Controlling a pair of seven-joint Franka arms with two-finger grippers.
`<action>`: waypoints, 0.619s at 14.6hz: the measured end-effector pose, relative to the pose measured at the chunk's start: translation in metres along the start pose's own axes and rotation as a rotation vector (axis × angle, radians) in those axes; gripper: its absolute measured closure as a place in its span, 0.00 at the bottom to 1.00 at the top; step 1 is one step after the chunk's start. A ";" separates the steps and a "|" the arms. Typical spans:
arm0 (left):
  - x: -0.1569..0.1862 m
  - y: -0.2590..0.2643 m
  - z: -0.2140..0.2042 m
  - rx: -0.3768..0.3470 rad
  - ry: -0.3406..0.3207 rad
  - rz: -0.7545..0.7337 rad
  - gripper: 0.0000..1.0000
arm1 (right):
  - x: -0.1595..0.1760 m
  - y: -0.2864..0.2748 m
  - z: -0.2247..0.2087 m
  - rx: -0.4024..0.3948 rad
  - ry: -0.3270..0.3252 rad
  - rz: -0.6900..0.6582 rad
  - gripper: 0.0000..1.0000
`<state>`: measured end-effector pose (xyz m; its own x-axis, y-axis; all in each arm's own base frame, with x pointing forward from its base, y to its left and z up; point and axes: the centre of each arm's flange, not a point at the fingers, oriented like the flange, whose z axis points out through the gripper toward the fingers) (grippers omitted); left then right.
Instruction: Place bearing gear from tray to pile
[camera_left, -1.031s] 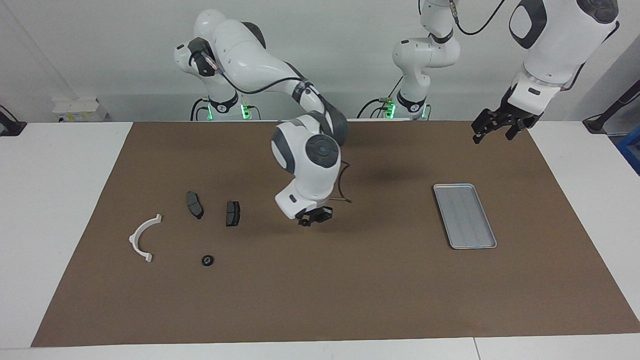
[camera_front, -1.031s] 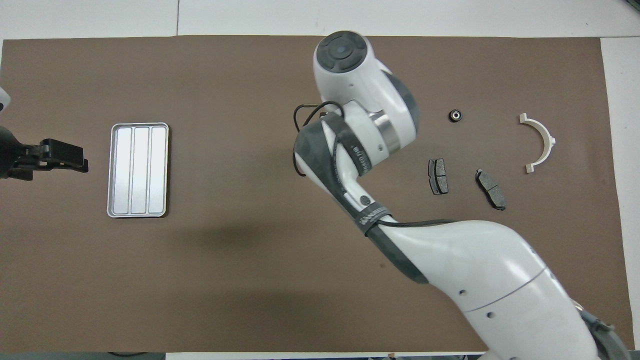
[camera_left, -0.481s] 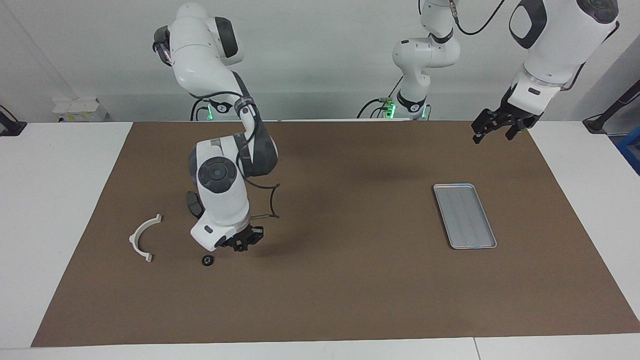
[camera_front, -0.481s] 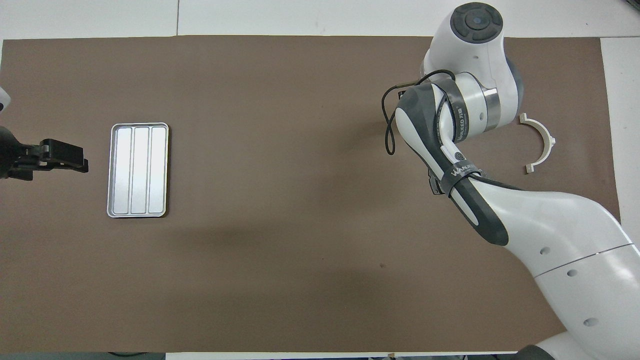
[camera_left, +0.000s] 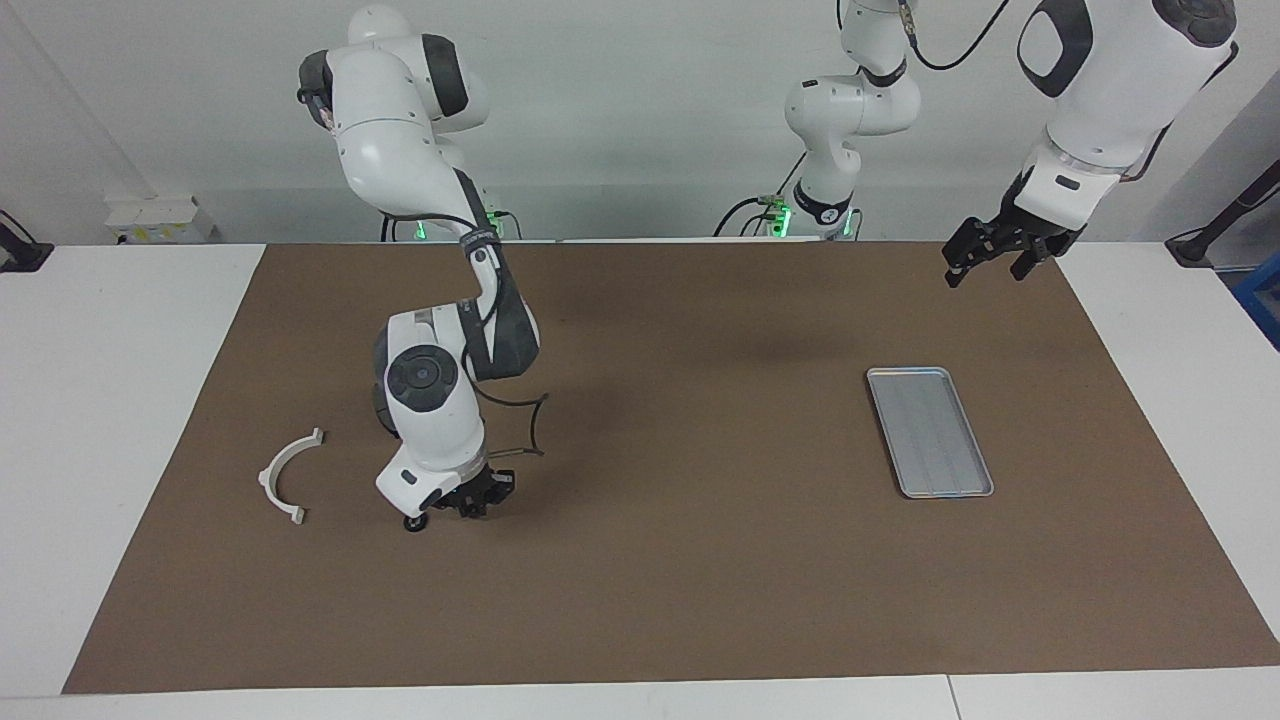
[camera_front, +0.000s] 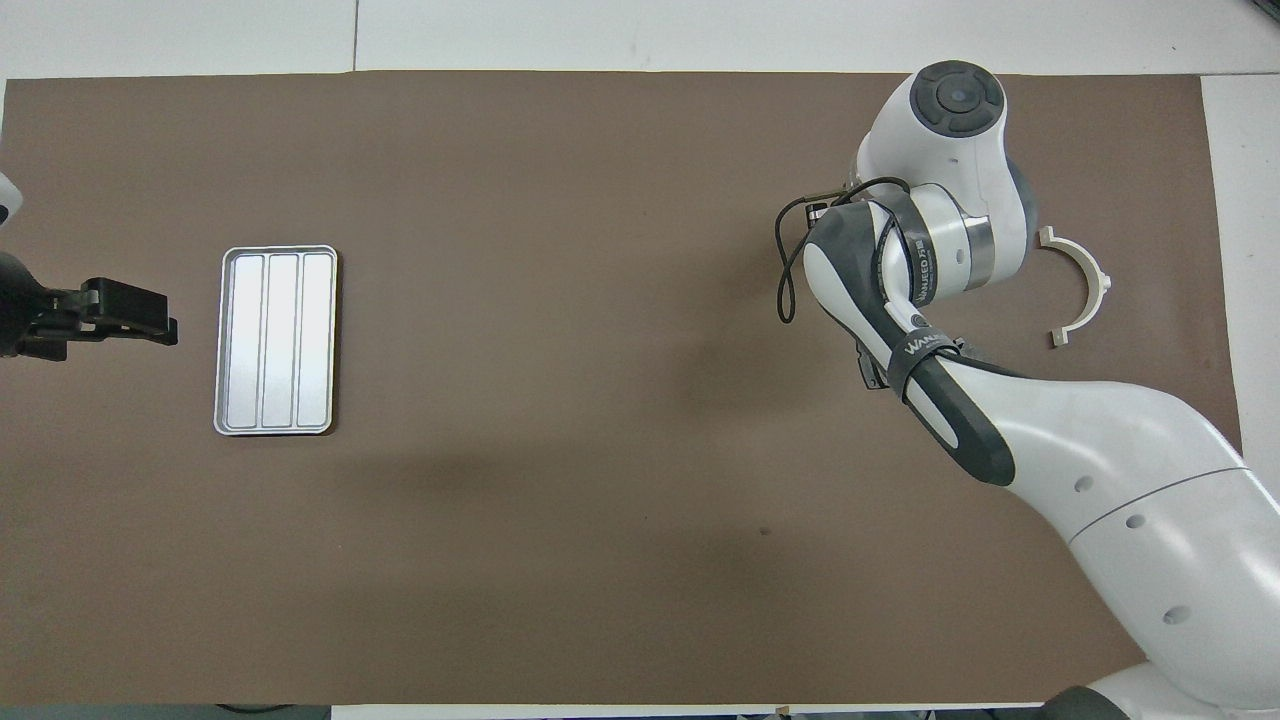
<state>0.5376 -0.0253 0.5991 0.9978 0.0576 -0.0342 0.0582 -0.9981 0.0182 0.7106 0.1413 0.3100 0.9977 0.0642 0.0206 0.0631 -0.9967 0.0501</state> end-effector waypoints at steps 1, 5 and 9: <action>0.000 0.000 0.000 0.000 0.000 0.000 0.00 | 0.000 0.001 0.000 0.013 0.008 0.009 0.76; 0.000 0.001 0.000 0.000 0.000 0.001 0.00 | -0.004 0.008 0.015 0.054 0.010 0.045 0.76; 0.000 0.001 0.000 0.000 0.000 0.001 0.00 | -0.009 0.012 0.022 0.059 -0.003 0.055 0.76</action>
<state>0.5375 -0.0261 0.5991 0.9978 0.0562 -0.0343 0.0568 -0.9982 0.0181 0.7030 0.1275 0.2886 0.9998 0.0096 0.0183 0.0098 -0.9999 -0.0095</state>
